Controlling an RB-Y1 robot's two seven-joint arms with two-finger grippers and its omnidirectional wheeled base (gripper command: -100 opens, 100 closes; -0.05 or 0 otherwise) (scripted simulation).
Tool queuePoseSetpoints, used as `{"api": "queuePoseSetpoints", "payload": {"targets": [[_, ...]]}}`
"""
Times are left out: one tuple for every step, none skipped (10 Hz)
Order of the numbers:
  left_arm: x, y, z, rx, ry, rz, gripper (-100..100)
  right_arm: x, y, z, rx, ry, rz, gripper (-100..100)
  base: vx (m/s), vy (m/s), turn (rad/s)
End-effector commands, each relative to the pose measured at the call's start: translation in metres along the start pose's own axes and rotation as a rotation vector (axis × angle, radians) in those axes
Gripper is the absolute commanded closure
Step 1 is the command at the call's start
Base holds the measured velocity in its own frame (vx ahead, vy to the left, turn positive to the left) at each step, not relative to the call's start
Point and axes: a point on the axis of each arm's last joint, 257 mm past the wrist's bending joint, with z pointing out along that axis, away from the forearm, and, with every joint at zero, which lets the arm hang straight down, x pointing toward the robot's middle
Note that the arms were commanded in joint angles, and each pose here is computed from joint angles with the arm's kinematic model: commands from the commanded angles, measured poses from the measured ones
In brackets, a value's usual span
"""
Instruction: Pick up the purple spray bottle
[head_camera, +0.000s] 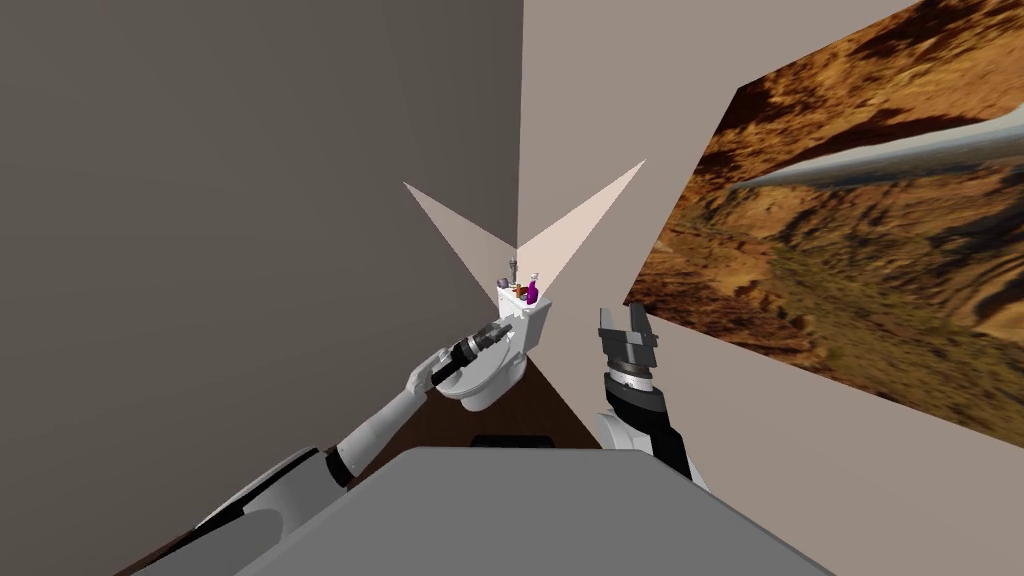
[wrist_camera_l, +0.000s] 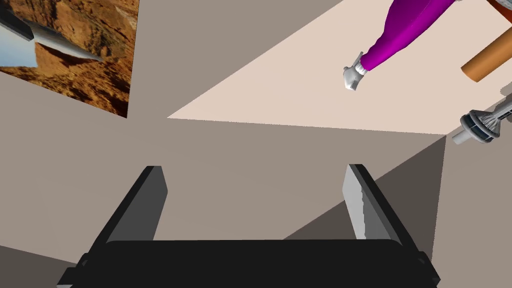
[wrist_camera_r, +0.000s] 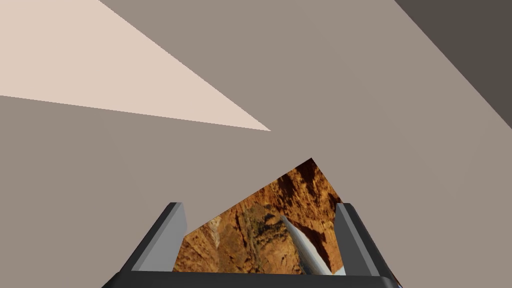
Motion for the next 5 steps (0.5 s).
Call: {"api": "queuePoseSetpoints", "payload": {"targets": [[0.005,0.009,0.001,-0.007,0.029,0.013,-100,0.0,0.0,0.0,0.0,0.0,0.0,0,0.009,-0.023,-0.02],[0.012,0.017,0.002,-0.007,0.077,0.035,-100,0.0,0.0,0.0,0.0,0.0,0.0,0,0.015,-0.032,-0.045],[0.011,0.021,0.004,-0.011,0.079,0.041,-100,0.0,0.0,0.0,0.0,0.0,0.0,0,0.015,-0.025,-0.024],[0.016,0.03,0.004,-0.014,0.125,0.063,-100,0.0,0.0,0.0,0.0,0.0,0.0,0,0.023,-0.029,-0.049],[0.014,0.034,0.005,-0.018,0.127,0.069,-100,0.0,0.0,0.0,0.0,0.0,0.0,0,0.02,-0.027,-0.026]]}}
